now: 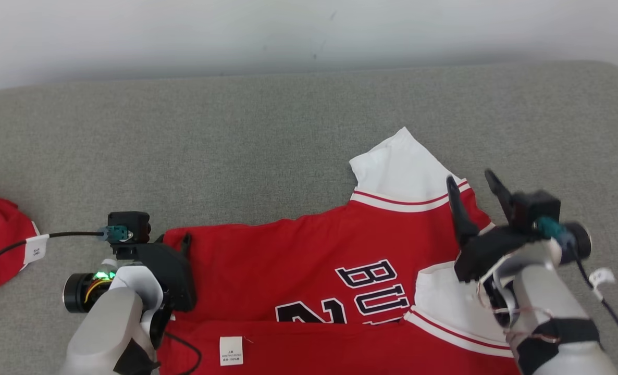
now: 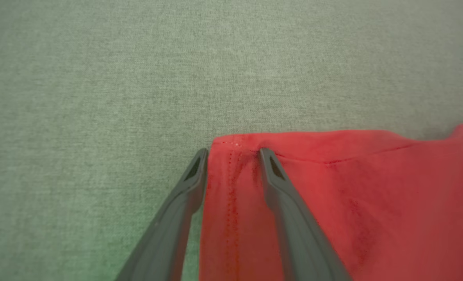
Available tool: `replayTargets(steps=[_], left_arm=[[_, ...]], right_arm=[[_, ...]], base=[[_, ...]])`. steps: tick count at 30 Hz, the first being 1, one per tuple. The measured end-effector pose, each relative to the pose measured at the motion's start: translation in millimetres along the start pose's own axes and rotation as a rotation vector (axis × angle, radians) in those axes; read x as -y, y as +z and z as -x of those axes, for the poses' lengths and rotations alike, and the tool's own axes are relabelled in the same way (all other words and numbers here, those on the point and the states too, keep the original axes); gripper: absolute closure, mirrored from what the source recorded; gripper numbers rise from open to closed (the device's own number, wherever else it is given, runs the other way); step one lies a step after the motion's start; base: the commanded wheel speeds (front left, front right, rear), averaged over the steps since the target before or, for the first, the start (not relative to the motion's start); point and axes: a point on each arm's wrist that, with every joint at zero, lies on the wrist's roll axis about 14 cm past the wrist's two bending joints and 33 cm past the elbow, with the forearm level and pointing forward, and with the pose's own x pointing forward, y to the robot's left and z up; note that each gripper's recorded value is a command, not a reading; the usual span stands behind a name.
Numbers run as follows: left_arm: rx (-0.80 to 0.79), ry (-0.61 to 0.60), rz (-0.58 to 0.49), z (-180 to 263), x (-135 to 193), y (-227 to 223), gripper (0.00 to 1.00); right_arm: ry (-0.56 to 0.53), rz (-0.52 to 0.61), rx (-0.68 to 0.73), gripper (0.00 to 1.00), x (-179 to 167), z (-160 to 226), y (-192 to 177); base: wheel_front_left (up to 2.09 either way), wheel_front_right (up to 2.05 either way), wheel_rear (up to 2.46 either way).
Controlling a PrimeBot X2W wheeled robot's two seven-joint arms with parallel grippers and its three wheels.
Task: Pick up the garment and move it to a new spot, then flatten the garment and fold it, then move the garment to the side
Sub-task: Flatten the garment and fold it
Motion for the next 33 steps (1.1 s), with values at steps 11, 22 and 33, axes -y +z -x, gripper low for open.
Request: replayTargets(steps=[11,22,33], left_arm=[[-0.003,-0.010,-0.023,-11.5,0.3,-1.6,1.00],[0.042,-0.026,-0.049,-11.5,3.7,4.2,1.00],[0.050,-0.020,-0.038,-14.6,-3.8,-1.1,1.00]], right_arm=[[0.048,0.081,-0.129,0.02,8.1,-50.2,22.2],[0.118,0.163,-0.445,0.01,-3.9,-88.8,2.9],[0.125,0.186,-0.653,0.00,-6.6,-116.9,-34.3]], base=[[0.00,0.00,0.00],[0.00,0.00,0.00],[0.00,0.00,0.00]])
